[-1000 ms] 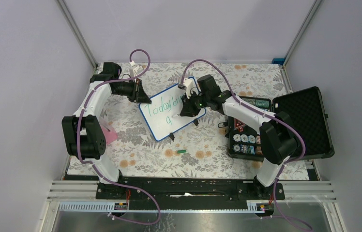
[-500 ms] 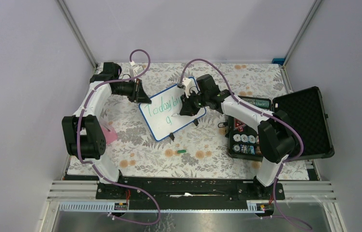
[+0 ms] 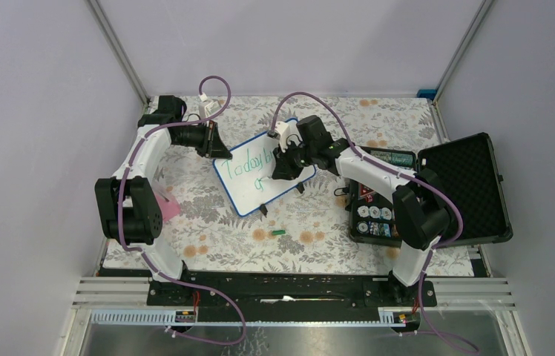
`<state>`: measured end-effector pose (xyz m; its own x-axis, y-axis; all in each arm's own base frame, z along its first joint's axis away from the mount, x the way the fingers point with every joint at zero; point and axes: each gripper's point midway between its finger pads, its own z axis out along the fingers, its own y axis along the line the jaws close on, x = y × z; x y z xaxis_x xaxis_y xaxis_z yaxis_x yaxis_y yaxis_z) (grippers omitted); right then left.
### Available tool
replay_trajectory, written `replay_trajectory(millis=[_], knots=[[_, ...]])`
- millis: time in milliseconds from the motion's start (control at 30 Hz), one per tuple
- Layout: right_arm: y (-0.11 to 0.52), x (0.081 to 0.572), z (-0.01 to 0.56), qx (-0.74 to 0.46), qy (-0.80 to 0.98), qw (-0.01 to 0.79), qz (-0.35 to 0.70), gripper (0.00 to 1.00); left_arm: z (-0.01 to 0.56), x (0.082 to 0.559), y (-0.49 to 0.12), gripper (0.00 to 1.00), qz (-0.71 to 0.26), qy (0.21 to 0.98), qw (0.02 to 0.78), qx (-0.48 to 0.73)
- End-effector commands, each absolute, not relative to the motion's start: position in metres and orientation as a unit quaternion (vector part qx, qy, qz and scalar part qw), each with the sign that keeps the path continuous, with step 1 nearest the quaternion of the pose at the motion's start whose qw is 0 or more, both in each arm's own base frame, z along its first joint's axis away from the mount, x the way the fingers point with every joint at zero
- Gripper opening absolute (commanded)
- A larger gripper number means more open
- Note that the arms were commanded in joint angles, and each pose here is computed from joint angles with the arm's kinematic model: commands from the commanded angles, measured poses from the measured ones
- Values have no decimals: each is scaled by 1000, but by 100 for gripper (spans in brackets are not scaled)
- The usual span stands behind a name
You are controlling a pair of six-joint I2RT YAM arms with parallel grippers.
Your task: Write a sentence on the whiteboard
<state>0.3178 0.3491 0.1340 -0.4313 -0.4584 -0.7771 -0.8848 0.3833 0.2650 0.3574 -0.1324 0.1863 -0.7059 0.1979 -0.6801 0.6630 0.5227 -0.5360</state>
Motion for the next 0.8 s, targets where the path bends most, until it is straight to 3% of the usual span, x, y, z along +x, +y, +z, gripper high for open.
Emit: replay_trajectory(millis=[0,767], knots=[[354,322,141,-443,762,328,339,0,188,367,-129,0,-381,827,302,281],[334,329,143,-439,769,344,312,0,189,368,-128,0,-380,828,302,280]])
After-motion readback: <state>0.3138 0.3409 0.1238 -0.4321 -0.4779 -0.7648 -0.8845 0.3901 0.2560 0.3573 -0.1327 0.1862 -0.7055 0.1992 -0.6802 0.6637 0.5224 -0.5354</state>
